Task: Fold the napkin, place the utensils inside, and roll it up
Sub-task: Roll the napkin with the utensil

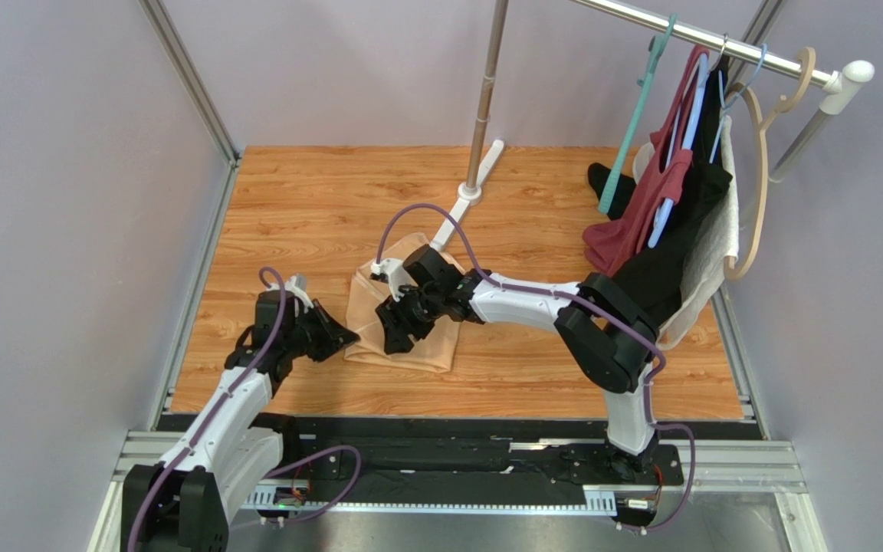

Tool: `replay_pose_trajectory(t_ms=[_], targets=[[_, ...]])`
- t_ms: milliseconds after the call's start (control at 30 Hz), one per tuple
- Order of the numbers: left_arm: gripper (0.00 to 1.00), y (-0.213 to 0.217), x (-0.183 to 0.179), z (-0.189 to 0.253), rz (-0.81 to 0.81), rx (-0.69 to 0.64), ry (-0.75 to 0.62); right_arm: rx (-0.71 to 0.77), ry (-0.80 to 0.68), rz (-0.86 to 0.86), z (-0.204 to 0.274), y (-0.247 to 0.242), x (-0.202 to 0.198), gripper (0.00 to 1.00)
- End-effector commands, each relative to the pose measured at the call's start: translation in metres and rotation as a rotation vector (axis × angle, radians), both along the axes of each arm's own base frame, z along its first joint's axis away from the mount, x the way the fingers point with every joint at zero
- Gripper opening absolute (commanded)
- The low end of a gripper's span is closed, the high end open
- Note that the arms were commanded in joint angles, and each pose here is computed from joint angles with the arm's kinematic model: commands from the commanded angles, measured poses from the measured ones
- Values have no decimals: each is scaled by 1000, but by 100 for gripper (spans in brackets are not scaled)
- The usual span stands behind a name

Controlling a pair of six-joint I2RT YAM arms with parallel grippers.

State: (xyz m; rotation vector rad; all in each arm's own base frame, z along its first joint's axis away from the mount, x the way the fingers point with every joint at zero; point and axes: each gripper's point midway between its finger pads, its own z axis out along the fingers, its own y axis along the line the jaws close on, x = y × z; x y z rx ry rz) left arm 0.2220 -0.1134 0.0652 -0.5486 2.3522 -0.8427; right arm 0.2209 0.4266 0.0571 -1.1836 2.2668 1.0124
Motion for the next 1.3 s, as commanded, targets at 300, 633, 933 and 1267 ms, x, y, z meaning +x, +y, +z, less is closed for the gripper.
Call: replay_pose_trajectory(t_ms=[300,633,933,1267], targets=[[0,12,8,-7,26,86,-11,-1,-350,31,19,15,-1,63],[0,12,9,-16,8,101,19,-36,-678,27,18,25,-2,70],[0,16,6,-18,19,121,31,-109,-877,60,7,26,-5,69],[0,16,7,-20,5,131,48,-120,-853,135,-17,23,-22,67]])
